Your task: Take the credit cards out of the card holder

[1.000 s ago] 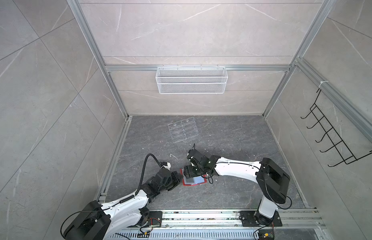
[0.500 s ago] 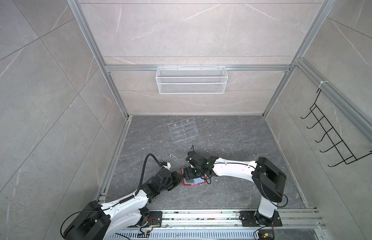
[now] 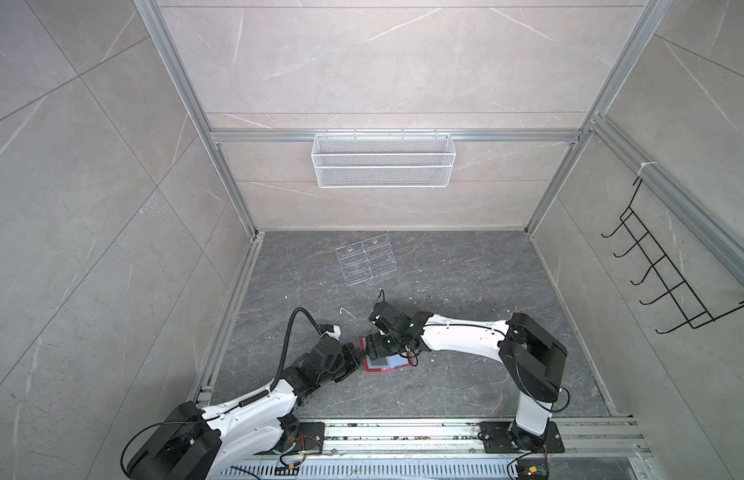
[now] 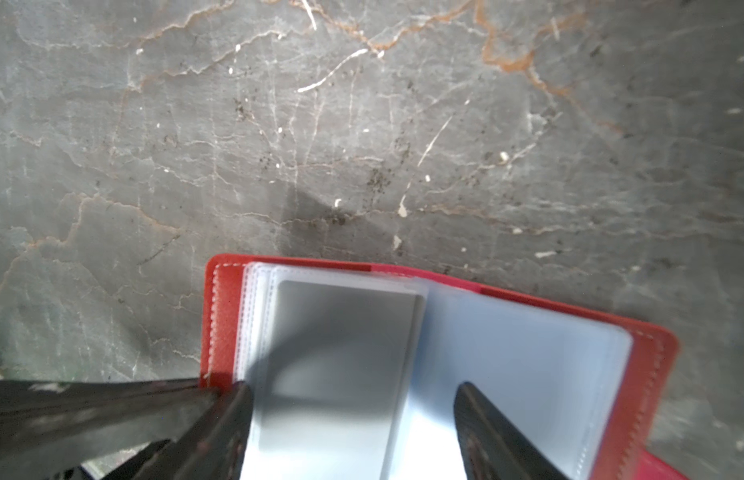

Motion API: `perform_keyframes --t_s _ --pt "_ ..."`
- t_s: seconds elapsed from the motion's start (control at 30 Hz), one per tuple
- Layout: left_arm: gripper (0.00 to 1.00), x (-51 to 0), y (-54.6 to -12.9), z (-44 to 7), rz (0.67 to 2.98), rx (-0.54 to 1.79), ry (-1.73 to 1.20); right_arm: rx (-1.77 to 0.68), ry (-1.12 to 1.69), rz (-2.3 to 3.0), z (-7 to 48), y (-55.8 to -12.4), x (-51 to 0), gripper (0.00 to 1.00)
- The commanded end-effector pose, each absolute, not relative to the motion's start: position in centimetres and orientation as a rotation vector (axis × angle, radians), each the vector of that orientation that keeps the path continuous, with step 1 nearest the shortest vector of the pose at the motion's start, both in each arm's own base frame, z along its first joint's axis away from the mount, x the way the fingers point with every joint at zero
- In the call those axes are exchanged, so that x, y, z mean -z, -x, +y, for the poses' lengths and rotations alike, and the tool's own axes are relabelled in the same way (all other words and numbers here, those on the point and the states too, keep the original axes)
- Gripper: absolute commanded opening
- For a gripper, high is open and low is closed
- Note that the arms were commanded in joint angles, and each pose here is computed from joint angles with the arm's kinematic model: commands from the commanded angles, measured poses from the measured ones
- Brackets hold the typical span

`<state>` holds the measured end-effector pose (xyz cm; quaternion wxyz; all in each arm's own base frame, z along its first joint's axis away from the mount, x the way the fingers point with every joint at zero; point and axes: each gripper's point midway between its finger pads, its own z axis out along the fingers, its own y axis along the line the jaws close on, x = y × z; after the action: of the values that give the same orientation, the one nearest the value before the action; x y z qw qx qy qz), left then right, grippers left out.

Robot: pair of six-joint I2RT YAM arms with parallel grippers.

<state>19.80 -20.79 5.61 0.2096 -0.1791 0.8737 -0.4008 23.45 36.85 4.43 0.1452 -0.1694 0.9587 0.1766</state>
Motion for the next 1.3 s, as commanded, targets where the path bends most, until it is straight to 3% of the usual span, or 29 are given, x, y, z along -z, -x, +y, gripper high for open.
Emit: perform_keyframes --t_s 0.0,0.43,0.67,1.27 --pt "0.0 -8.1 -20.7 -21.9 2.357 1.175 0.438 -0.373 0.508 2.779 35.7 -23.6 -3.8 0.75" --pt "0.0 -8.0 -20.7 -21.9 2.362 1.172 0.436 -0.347 0.514 2.743 35.6 -24.0 -5.0 0.67" --pt "0.0 -8.1 -20.7 -21.9 2.358 1.174 0.435 -0.514 0.497 2.653 36.8 -23.9 -8.4 0.78" --pt "0.0 -8.3 -20.7 -21.8 2.348 1.178 0.429 -0.482 0.538 2.735 37.9 -23.5 -4.9 0.85"
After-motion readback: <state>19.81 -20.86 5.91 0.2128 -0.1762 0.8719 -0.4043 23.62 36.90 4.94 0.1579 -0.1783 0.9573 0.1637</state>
